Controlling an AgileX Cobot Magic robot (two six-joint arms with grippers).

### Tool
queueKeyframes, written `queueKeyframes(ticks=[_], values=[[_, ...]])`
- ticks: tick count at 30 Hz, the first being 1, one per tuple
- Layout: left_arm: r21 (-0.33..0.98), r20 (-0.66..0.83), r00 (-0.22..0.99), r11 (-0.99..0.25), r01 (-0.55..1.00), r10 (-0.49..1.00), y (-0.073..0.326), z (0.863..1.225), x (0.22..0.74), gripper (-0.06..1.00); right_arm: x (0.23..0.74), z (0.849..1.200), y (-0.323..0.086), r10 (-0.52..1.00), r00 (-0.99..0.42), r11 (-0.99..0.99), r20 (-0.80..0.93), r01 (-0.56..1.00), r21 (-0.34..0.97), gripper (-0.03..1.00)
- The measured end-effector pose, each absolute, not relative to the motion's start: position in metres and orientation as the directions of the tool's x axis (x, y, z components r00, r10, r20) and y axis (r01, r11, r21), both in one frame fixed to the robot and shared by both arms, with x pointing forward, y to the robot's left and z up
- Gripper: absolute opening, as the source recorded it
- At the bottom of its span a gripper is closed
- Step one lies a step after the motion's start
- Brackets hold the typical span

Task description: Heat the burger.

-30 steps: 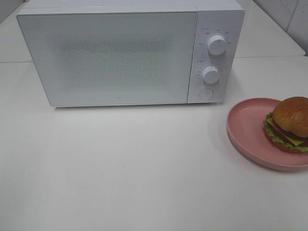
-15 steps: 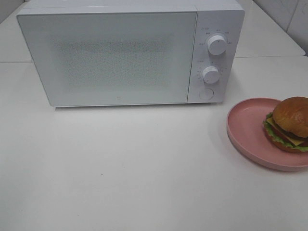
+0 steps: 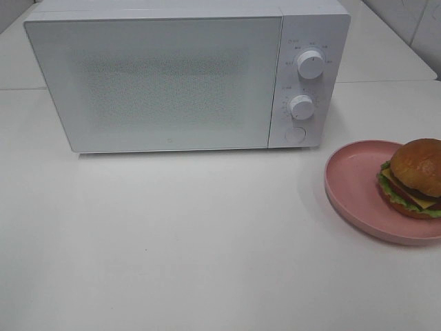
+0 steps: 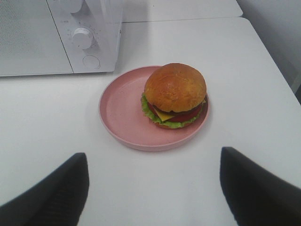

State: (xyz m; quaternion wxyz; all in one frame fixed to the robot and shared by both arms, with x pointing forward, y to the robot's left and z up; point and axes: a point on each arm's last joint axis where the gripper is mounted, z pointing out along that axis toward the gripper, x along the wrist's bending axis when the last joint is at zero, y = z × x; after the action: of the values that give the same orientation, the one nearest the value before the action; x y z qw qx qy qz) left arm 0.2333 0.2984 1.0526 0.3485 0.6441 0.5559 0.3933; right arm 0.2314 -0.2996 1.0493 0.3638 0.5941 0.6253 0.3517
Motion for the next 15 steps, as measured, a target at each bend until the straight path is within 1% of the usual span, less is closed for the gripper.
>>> queueKeyframes(ticks=[15], values=[[0.886,0.119,0.073,-0.139,0.442,0.99,0.2984,1.0526,0.2333,0.0,0.2314,1.0493,-0.2996,0.999,-0.029,0.047,-0.037,0.487,0.872,0.73]])
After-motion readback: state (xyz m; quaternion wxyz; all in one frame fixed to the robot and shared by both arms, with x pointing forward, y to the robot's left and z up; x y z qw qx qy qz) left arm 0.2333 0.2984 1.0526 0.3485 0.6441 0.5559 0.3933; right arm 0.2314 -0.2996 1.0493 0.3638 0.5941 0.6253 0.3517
